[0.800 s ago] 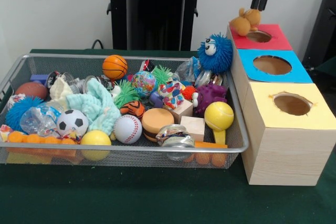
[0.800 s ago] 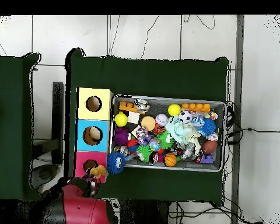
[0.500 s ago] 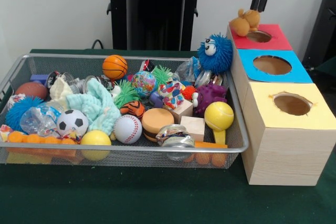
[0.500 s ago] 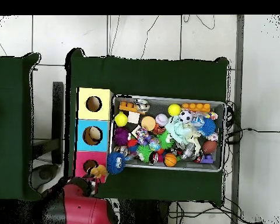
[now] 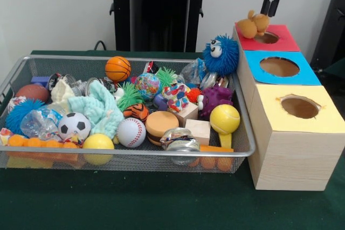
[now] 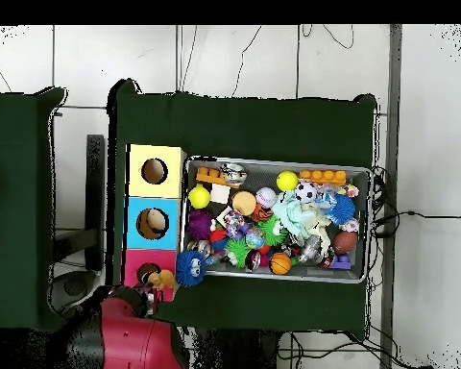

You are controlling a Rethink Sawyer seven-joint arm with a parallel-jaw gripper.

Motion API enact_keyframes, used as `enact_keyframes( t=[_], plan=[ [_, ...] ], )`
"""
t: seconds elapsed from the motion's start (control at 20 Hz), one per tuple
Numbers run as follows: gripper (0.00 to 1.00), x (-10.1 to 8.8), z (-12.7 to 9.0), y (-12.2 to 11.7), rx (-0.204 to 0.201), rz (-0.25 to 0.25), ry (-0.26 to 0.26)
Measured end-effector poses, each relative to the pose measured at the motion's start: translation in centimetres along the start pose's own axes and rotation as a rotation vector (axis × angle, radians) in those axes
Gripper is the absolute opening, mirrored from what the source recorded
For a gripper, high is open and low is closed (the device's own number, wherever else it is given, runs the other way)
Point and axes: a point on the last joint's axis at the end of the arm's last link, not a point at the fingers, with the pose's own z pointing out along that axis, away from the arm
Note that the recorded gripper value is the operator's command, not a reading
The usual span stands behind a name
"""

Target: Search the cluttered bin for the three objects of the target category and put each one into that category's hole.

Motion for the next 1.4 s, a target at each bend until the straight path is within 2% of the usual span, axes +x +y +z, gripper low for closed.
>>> enact_keyframes(
  t=[0.3, 1.05, 1.4],
  plan=[
    [0.0, -0.4, -0.1, 0.2, 0.007, -0.002, -0.011],
    [0.0, 0.6, -0.3, 1.3, 0.023, -0.008, 0.001],
    [0.0, -0.2, -0.8, 1.8, 0.018, -0.016, -0.002]
  ],
)
